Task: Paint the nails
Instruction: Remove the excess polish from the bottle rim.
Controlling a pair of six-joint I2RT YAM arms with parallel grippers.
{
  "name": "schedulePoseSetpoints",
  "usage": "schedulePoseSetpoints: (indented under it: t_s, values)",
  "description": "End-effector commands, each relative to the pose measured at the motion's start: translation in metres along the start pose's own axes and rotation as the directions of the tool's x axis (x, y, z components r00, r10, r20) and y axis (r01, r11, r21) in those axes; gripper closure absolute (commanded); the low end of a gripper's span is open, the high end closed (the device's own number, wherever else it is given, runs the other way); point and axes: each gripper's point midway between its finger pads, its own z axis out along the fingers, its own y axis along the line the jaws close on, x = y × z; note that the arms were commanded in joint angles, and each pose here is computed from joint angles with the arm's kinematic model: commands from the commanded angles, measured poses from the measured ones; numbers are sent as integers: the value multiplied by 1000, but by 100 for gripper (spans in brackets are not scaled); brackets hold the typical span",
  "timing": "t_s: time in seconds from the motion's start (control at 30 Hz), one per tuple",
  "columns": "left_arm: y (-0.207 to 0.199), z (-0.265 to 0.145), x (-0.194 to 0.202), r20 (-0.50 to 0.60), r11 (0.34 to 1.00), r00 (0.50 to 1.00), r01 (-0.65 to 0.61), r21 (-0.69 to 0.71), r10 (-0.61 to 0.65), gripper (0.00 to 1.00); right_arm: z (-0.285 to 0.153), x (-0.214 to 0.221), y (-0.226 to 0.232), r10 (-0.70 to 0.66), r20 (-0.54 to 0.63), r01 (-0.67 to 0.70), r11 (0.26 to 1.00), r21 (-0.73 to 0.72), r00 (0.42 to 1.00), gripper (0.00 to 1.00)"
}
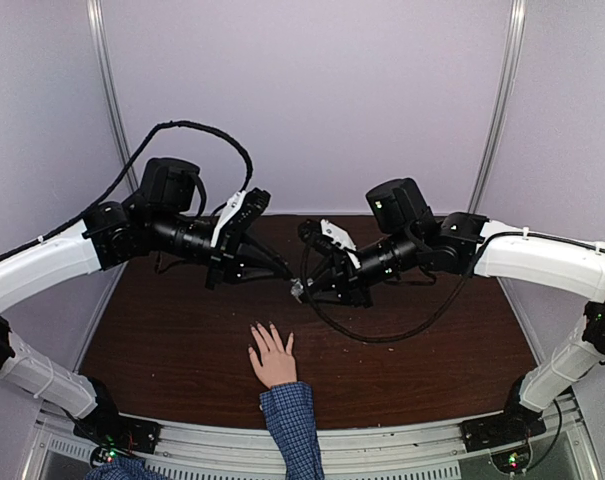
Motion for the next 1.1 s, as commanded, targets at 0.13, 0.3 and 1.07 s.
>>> schedulePoseSetpoints:
  t_s: [0.13,0.3,1.07]
  values:
    - [-2,-6,-9,2,999,999,-34,6,34,100,-11,-21,2,-25,66,25,1000,5,998,100]
    - [-1,-6,-9,0,999,999,-35,2,35,100,-11,-21,2,-24,66,24,1000,1,998,100]
    - [2,-16,-23,39,997,997,-63,-48,65,100,2,-1,6,-60,-26,60,998,2,998,100]
